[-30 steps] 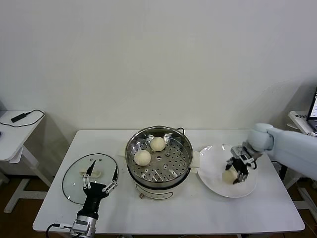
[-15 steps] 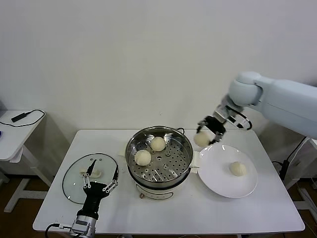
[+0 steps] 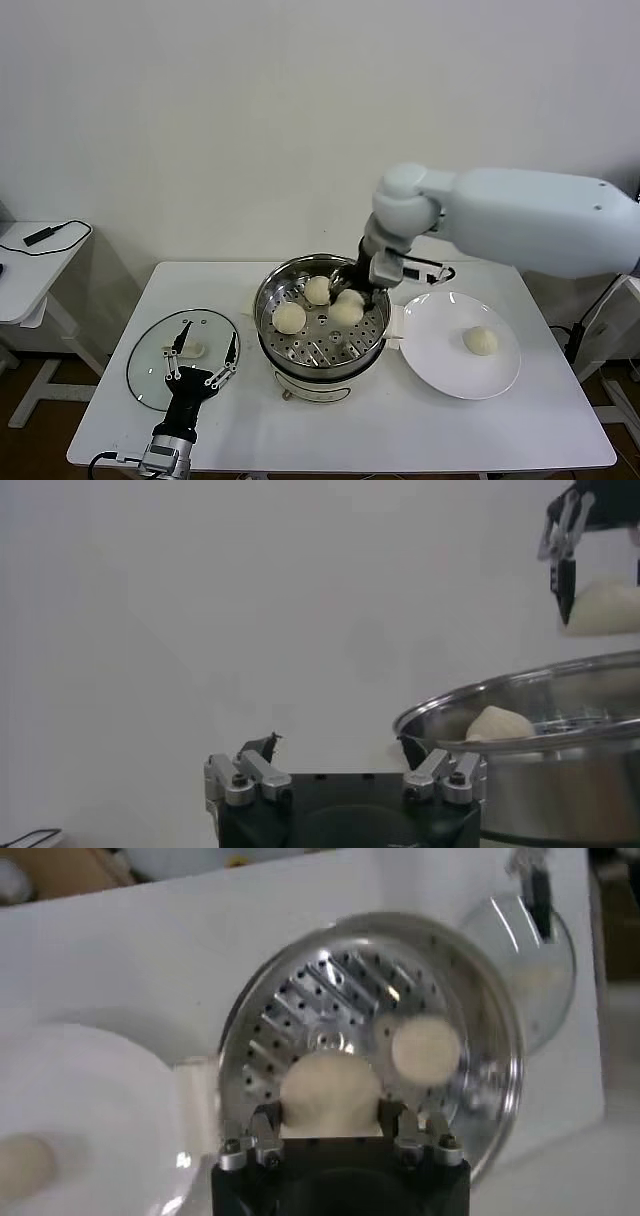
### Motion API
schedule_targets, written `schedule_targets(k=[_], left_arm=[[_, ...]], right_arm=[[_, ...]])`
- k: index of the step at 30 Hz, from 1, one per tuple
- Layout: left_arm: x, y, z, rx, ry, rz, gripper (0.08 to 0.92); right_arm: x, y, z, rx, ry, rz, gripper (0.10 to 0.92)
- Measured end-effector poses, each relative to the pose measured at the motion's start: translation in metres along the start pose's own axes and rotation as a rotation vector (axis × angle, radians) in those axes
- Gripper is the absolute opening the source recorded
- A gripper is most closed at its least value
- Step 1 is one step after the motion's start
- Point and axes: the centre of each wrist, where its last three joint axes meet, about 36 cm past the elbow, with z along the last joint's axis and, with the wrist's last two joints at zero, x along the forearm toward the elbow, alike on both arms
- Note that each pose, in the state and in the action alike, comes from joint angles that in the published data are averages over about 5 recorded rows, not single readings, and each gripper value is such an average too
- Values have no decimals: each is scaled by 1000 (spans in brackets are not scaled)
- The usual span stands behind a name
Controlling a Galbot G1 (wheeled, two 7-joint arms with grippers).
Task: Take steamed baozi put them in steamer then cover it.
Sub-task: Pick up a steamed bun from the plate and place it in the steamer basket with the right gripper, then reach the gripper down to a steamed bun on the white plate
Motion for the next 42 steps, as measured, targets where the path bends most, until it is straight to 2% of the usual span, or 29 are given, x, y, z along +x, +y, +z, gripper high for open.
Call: schedule_targets(k=[9,20,23,29,35,42], left_arm=[[-1,-2,1,5,-3,-2,823],[1,1,2,8,-7,-16,823],[2,1,2,9,-8,-18,823],[2,2,2,8,-9,-22,823],[0,2,1,7,-10,-22,823],[-2,2,3,3,-9,-14,823]], right_arm=[[-38,-19,-16,199,-30,-31,660],[-70,-28,-21,300,-53,-82,693],[-74,-30,-22,315,-52,-87,716],[-67,-30,-22,325,-31,-81,813],[-36,-19,-14,208,0,-55,822],[14,38,20,-198,15,49,823]])
